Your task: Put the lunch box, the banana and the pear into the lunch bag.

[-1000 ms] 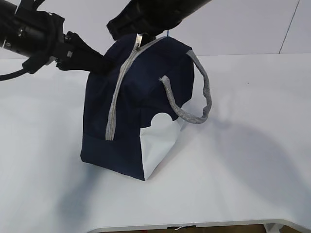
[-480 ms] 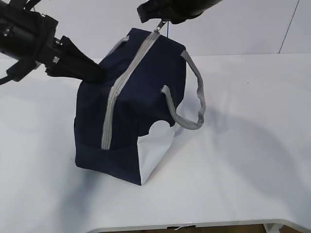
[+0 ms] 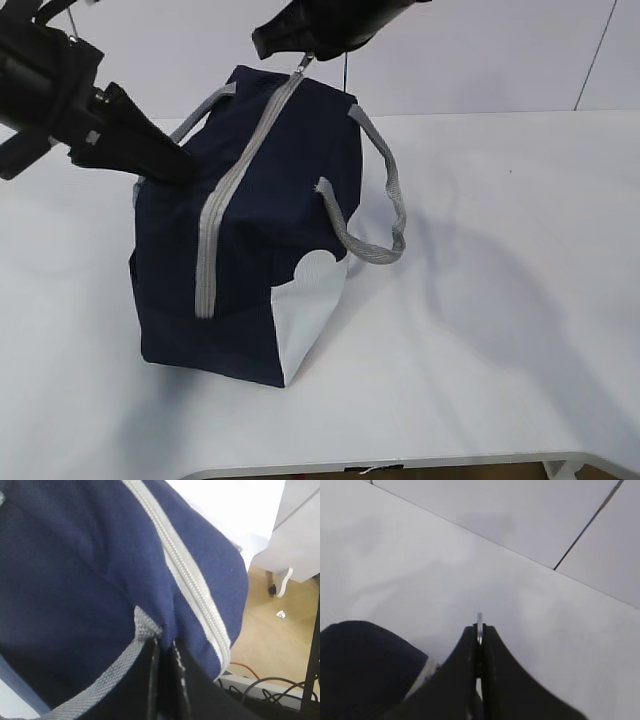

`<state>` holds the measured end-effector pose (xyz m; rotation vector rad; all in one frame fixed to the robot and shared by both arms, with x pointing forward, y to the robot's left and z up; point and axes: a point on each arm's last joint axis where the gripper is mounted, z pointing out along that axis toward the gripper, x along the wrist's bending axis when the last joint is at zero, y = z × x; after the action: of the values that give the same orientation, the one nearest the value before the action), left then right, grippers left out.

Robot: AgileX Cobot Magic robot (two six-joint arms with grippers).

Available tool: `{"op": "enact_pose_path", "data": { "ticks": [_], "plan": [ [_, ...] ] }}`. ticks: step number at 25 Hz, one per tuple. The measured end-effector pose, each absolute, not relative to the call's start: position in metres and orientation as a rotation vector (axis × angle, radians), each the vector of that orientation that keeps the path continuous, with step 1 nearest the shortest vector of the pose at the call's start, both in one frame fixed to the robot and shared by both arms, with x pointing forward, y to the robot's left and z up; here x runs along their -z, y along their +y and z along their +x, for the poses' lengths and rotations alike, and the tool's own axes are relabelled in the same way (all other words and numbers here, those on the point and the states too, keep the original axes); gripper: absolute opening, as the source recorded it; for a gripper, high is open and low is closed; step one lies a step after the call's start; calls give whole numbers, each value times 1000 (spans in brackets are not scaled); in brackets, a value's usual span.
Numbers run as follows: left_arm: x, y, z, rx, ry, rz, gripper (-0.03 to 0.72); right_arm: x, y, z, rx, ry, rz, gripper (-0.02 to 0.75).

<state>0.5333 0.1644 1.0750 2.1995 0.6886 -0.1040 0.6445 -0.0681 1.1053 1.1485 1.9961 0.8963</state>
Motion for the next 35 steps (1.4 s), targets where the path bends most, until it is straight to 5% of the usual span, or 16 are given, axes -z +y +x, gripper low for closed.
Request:
{"op": "enact_pose_path", "data": {
  "ticks": [12,18,27,35],
  "plan": [
    [-1074,167,532,108,728,2222,-8,-1070,-70,677,-860,2036,1379,18],
    [-1074,167,533,149,846,2183,13,-1084,-68,673,-899,2048,1481,18],
    [-1114,165,545,119,1004,2053,391,-1094,-67,671,-912,2058,1527,18],
    [-1139,160,570,142,1105,1989,434,-1094,-66,670,-920,2064,1541,18]
  ]
}}
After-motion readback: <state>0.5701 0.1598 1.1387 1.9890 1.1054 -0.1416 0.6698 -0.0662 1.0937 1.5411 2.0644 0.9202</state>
